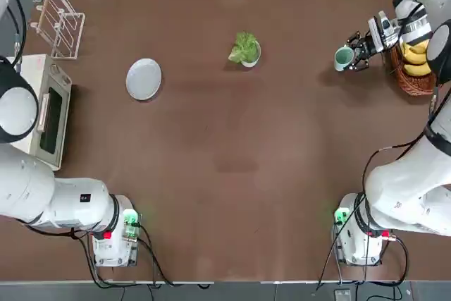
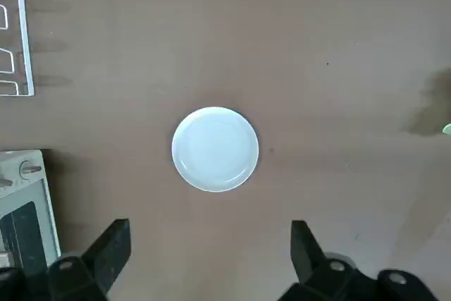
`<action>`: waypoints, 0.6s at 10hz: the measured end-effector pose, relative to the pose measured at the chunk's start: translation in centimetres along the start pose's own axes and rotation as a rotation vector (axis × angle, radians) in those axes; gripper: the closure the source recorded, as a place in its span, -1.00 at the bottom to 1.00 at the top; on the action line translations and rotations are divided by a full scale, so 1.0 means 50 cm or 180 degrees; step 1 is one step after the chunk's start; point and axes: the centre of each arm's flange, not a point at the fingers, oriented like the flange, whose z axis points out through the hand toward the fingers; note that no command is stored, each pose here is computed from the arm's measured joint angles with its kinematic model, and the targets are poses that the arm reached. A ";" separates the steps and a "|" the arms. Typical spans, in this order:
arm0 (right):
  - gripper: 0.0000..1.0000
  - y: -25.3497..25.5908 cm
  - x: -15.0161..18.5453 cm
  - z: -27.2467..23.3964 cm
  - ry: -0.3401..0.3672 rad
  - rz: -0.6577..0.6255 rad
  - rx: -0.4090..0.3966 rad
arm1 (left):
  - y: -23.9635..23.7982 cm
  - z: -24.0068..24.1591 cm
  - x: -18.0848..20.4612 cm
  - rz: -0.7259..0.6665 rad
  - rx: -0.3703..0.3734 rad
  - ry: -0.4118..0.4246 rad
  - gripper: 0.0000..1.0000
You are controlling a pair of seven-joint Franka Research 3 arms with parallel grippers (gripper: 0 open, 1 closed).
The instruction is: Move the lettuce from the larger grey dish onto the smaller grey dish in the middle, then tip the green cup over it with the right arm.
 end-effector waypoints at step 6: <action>-0.37 -0.062 -0.090 0.020 0.0201 0.0241 -0.0088 | -0.004 0.004 0.002 -0.0019 0.0001 -0.0012 -1.00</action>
